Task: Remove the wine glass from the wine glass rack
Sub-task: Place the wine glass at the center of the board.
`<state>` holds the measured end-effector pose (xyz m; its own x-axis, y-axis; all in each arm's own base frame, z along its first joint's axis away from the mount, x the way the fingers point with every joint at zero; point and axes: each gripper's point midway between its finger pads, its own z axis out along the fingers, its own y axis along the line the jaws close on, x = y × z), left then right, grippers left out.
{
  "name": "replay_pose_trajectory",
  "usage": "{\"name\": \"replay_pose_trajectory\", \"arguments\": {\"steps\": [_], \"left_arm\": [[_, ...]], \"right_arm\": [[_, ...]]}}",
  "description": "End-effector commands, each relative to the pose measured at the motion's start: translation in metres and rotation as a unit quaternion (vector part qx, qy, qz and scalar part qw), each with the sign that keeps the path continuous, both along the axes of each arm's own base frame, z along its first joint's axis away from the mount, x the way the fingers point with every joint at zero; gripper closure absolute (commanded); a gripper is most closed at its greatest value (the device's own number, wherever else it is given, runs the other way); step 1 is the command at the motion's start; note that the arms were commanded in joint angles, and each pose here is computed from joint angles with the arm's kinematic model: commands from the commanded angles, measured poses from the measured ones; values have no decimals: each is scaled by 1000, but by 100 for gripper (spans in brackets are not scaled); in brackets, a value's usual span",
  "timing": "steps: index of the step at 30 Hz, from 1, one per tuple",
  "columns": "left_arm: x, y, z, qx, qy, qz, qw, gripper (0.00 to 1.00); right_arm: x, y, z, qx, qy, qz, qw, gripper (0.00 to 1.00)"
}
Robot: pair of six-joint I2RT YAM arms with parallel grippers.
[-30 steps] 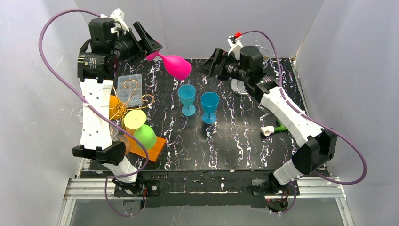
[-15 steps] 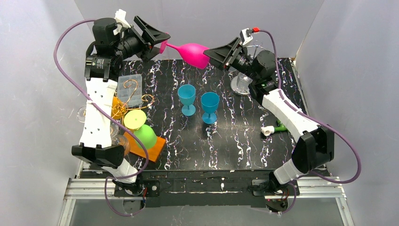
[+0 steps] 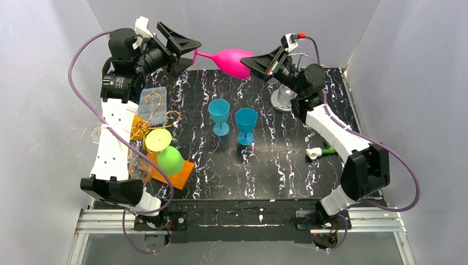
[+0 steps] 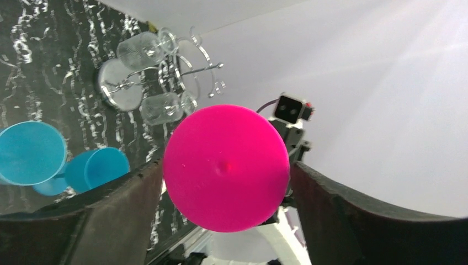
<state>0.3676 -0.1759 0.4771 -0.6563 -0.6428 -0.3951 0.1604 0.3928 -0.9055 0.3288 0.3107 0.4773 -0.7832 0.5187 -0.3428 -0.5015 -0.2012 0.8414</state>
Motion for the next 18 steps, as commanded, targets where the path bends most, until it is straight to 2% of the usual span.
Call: {"name": "replay_pose_trajectory", "arguments": {"steps": [1, 5, 10, 13, 18], "left_arm": [[-46, -7, 14, 50, -52, -47, 996, 4], [-65, -6, 4, 108, -75, -51, 990, 2], [-91, -15, -15, 216, -92, -63, 970, 2], [-100, -23, -33, 284, -98, -73, 951, 2], [-116, -34, -57, 390, -122, -83, 909, 2]], "right_arm": [[-20, -12, 24, -21, -45, -23, 998, 99], [-21, -26, 20, -96, -51, -77, 991, 99], [-30, -54, 10, -233, -59, -158, 958, 99], [-44, -79, -1, -315, -45, -191, 929, 99], [-71, -130, -53, -448, 20, -233, 863, 99]]}}
